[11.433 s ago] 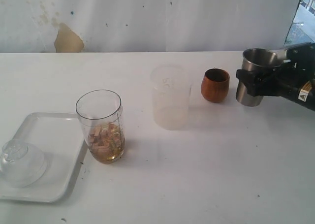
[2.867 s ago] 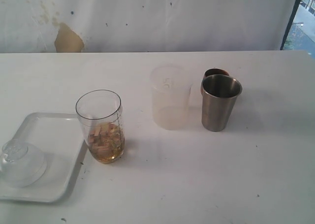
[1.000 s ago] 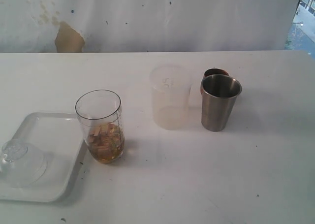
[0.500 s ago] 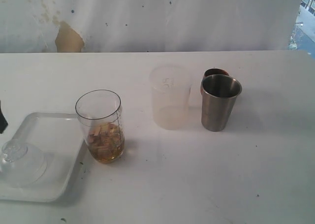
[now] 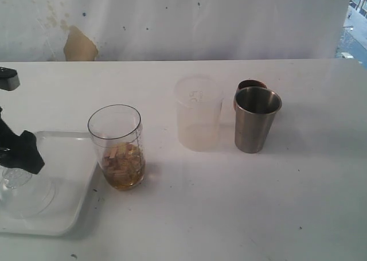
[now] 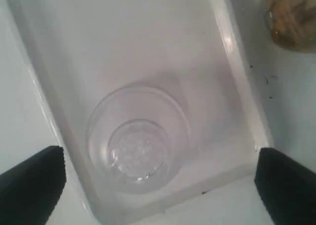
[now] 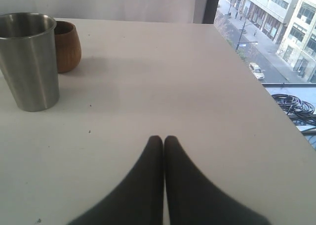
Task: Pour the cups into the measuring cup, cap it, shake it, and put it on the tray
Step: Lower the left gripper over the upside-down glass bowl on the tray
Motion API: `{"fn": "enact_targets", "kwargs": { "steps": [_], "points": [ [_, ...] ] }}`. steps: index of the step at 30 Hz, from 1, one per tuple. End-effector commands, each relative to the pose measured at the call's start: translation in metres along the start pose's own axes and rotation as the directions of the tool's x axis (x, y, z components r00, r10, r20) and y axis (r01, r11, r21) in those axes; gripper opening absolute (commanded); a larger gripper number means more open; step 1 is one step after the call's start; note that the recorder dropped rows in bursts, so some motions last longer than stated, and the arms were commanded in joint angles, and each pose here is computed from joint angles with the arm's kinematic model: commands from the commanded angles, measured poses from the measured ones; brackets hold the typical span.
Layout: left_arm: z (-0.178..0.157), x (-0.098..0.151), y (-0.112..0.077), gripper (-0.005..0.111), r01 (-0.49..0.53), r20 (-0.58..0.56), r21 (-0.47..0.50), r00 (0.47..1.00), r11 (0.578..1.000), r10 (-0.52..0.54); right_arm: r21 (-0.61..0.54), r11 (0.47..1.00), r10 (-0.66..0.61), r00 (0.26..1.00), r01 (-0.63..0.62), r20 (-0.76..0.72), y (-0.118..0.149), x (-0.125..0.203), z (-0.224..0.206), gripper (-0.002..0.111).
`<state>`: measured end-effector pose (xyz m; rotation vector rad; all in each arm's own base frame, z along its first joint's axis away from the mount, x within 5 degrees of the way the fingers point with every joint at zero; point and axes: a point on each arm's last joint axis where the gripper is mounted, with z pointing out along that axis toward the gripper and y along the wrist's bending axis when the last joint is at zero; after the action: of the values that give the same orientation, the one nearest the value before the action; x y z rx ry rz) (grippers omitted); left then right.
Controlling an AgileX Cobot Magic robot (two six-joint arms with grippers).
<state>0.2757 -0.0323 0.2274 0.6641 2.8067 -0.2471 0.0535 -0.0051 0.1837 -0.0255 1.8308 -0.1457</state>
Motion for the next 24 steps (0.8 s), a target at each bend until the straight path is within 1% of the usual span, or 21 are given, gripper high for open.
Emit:
{"fn": "enact_targets", "kwargs": {
  "steps": [1, 3, 5, 7, 9, 12, 14, 18, 19, 24],
  "points": [
    [0.01, -0.007, -0.004, 0.105, -0.027, -0.002, -0.064, 1.0, 0.998, 0.027, 0.008, 1.0, 0.0, 1.0, 0.0, 0.004, 0.0, 0.001, 0.0, 0.0],
    [0.012, -0.006, -0.003, 0.103, -0.034, -0.029, -0.074, 0.999, 0.997, 0.032, 0.008, 1.0, 0.0, 1.0, 0.0, 0.004, 0.0, 0.001, 0.0, 0.0],
    [0.013, -0.005, -0.003, 0.096, -0.035, -0.042, -0.069, 0.999, 0.997, 0.032, 0.008, 1.0, 0.0, 1.0, 0.0, 0.004, 0.0, 0.001, 0.0, 0.0],
    [0.014, -0.004, -0.003, 0.083, -0.027, -0.048, -0.066, 0.999, 0.997, 0.024, 0.008, 1.0, 0.0, 1.0, 0.0, 0.004, 0.0, 0.001, 0.0, 0.0],
    [0.015, -0.005, -0.004, 0.069, 0.006, -0.044, -0.064, 0.999, 0.998, -0.009, 0.008, 1.0, 0.0, 1.0, 0.0, 0.004, 0.0, 0.001, 0.0, 0.0],
    [0.015, -0.004, -0.004, 0.054, 0.017, -0.054, -0.058, 0.998, 0.998, -0.02, 0.008, 1.0, 0.0, 1.0, 0.0, 0.004, 0.0, 0.001, 0.0, 0.0],
    [0.015, -0.002, -0.005, 0.048, 0.0, -0.075, -0.047, 0.997, 0.999, -0.003, 0.008, 1.0, 0.0, 1.0, 0.0, 0.004, 0.0, 0.001, 0.0, 0.0],
    [0.022, 0.007, -0.007, 0.047, -0.001, -0.113, -0.033, 0.994, 0.999, -0.002, 0.008, 1.0, 0.0, 1.0, 0.0, 0.004, 0.0, 0.001, 0.0, 0.0],
    [0.025, 0.01, -0.006, 0.047, -0.022, -0.112, -0.038, 0.994, 0.999, 0.017, 0.008, 1.0, 0.0, 1.0, 0.0, 0.004, 0.0, 0.001, 0.0, 0.0],
    [0.033, 0.012, -0.004, 0.047, -0.044, -0.053, -0.077, 0.998, 0.996, 0.04, 0.008, 1.0, 0.0, 1.0, 0.0, 0.004, 0.0, 0.001, 0.0, 0.0]
  ]
}}
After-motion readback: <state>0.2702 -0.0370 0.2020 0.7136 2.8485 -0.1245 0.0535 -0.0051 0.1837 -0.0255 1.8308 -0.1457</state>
